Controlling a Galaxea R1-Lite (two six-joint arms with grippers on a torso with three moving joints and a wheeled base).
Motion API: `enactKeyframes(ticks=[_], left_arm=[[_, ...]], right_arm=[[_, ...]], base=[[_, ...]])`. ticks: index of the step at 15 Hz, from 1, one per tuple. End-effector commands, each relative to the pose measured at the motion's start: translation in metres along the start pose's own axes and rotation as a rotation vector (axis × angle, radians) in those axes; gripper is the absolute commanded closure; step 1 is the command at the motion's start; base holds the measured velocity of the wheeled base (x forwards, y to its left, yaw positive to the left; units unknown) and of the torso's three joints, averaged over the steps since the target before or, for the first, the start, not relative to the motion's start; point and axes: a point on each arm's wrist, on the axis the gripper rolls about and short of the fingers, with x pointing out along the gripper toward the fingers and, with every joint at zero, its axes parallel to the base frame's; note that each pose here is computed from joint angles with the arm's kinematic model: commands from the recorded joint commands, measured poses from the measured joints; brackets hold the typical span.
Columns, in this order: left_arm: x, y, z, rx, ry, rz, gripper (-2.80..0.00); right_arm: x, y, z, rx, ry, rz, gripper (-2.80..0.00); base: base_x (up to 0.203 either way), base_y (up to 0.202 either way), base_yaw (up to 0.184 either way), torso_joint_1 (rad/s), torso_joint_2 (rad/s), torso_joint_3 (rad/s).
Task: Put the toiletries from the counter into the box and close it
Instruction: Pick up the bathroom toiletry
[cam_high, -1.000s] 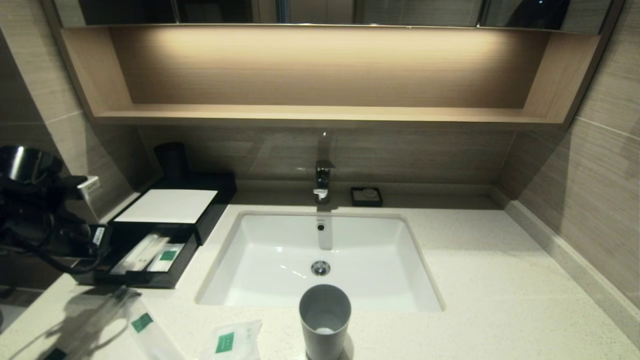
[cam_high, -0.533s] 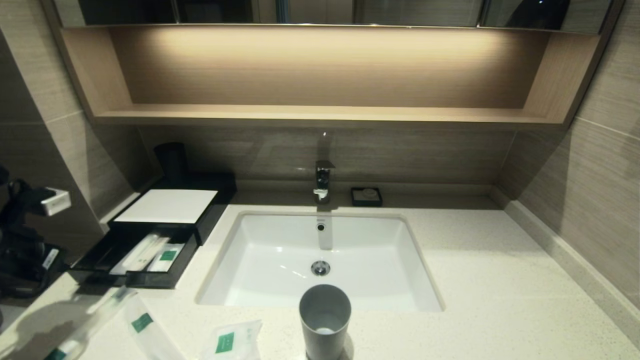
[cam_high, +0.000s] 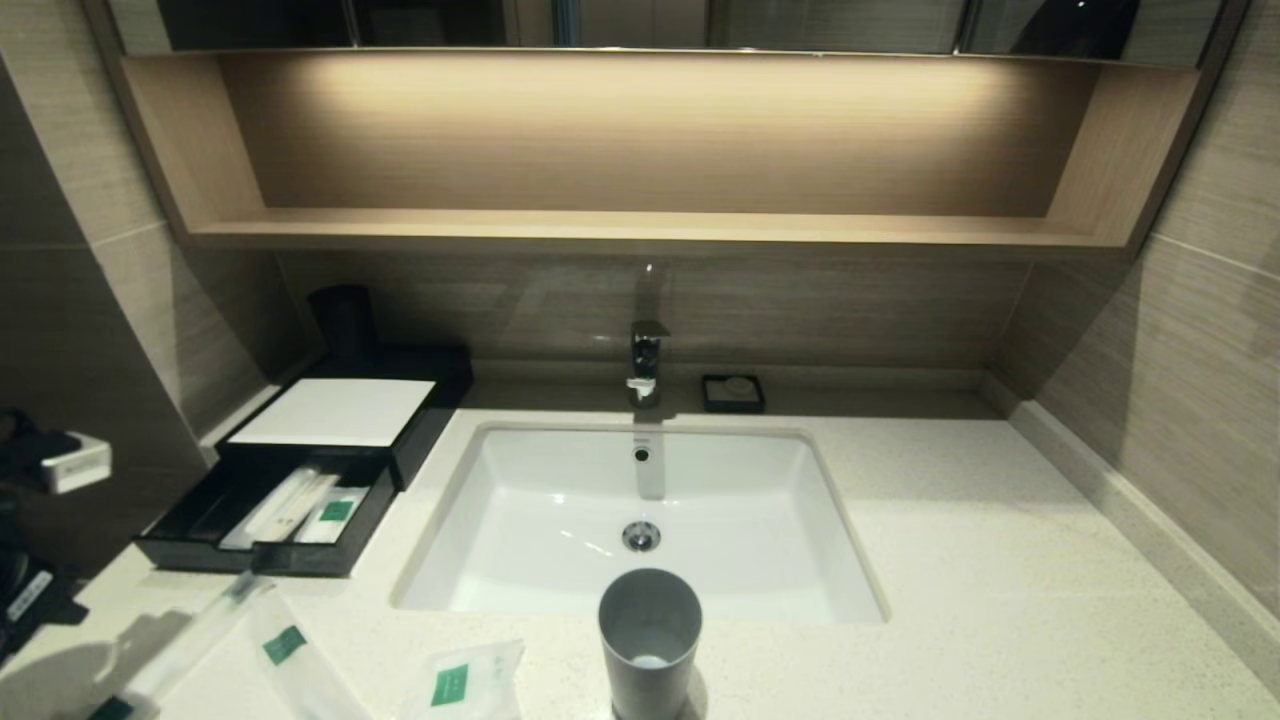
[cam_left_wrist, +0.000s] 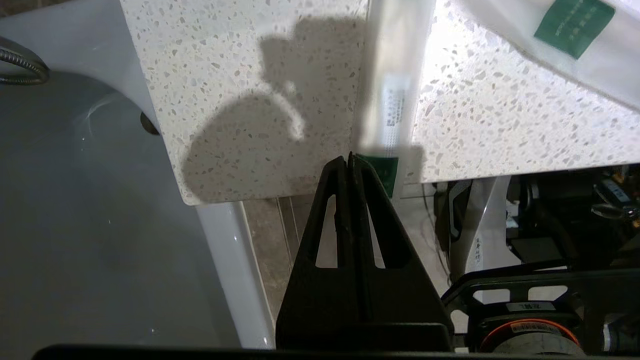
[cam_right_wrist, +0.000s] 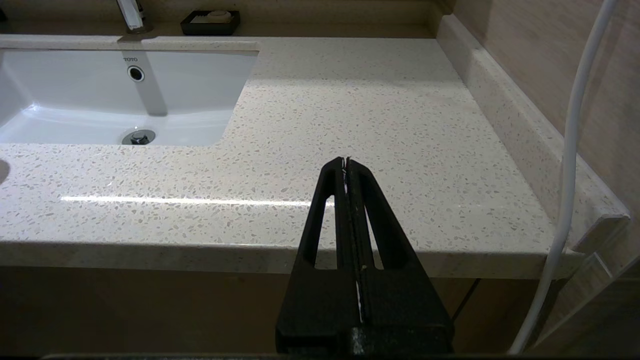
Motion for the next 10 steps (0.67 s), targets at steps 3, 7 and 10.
enactKeyframes(ticks=[3, 7, 10], left_arm=[[0.002, 0.008, -0.019, 0.090, 0.039, -0.001, 0.00], [0.009, 0.006, -0.030, 0.151, 0.067, -0.034, 0.00], [0.014, 0.004, -0.032, 0.152, 0.082, -0.058, 0.00]], right_arm=[[0.000, 0.000, 0.000, -0.001, 0.001, 0.000, 0.00], [0.000, 0.000, 0.000, 0.000, 0.001, 0.000, 0.00], [0.000, 0.000, 0.000, 0.000, 0.001, 0.000, 0.00]], base=[[0.000, 0.000, 0.000, 0.000, 0.00, 0.000], [0.000, 0.000, 0.000, 0.000, 0.00, 0.000], [0.000, 0.000, 0.000, 0.000, 0.00, 0.000]])
